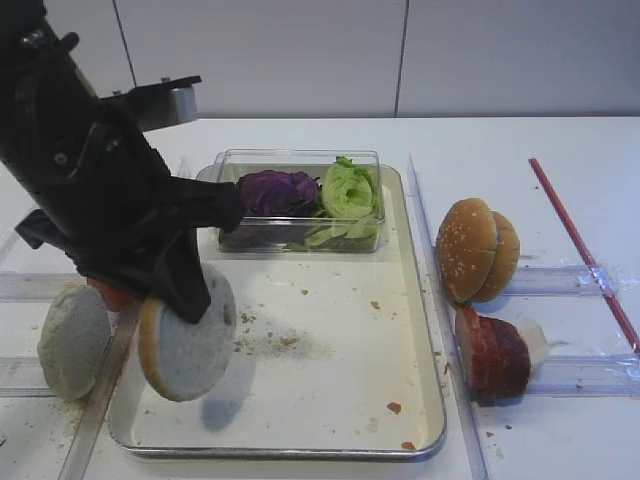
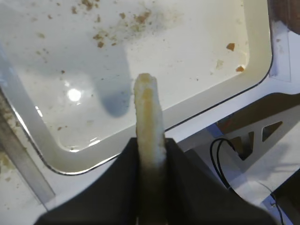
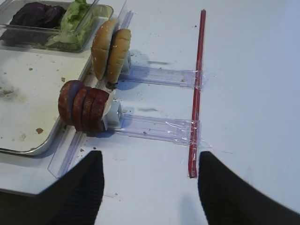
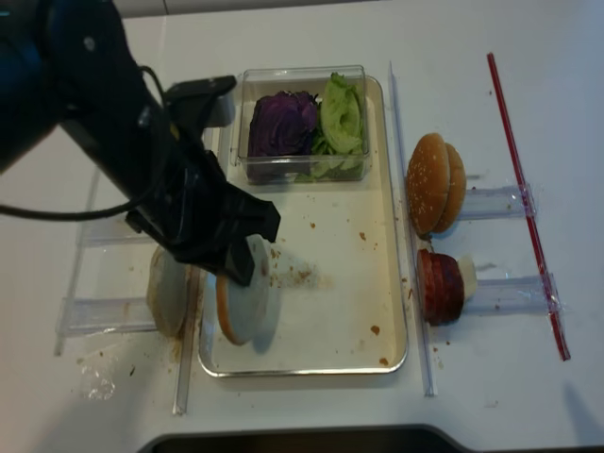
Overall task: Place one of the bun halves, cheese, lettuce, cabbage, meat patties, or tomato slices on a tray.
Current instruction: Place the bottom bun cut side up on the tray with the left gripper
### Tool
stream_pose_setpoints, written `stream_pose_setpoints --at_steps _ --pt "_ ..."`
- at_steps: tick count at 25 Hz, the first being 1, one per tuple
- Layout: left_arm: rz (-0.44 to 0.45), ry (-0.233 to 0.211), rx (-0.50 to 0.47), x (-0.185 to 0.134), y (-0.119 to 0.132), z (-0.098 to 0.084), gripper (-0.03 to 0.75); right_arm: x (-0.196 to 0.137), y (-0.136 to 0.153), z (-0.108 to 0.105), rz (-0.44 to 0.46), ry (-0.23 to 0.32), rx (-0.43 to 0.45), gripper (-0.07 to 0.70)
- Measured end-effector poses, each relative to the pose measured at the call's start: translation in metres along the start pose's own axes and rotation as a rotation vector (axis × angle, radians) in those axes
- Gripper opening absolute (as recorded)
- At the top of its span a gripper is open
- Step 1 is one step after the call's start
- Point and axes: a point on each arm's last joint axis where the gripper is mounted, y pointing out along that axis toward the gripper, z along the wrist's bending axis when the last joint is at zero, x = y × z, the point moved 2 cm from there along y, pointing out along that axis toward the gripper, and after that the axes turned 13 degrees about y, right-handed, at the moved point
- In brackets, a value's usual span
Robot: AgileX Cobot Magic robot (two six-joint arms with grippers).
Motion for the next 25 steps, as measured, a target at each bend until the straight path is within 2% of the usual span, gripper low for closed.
stream_pose_setpoints --at_steps 6,9,14,21,25 --pt "-0.009 0.060 -0.154 0.022 0.028 0.008 0.080 0.000 0.000 0.000 0.000 0.000 0.000 0.447" --pt "-0.042 0.066 -0.255 0.035 0.042 0.017 0.080 0.000 0.000 0.000 0.000 0.000 0.000 0.447" --pt "-0.078 0.048 -0.392 0.050 0.064 0.034 0.079 0.000 0.000 0.000 0.000 0.000 0.000 0.447" --pt "-0.034 0.052 -0.445 0.055 0.093 0.044 0.079 0.000 0.000 0.000 0.000 0.000 0.000 0.447" --pt "-0.024 0.050 -0.450 0.055 0.098 0.046 0.079 0.000 0.000 0.000 0.000 0.000 0.000 0.447"
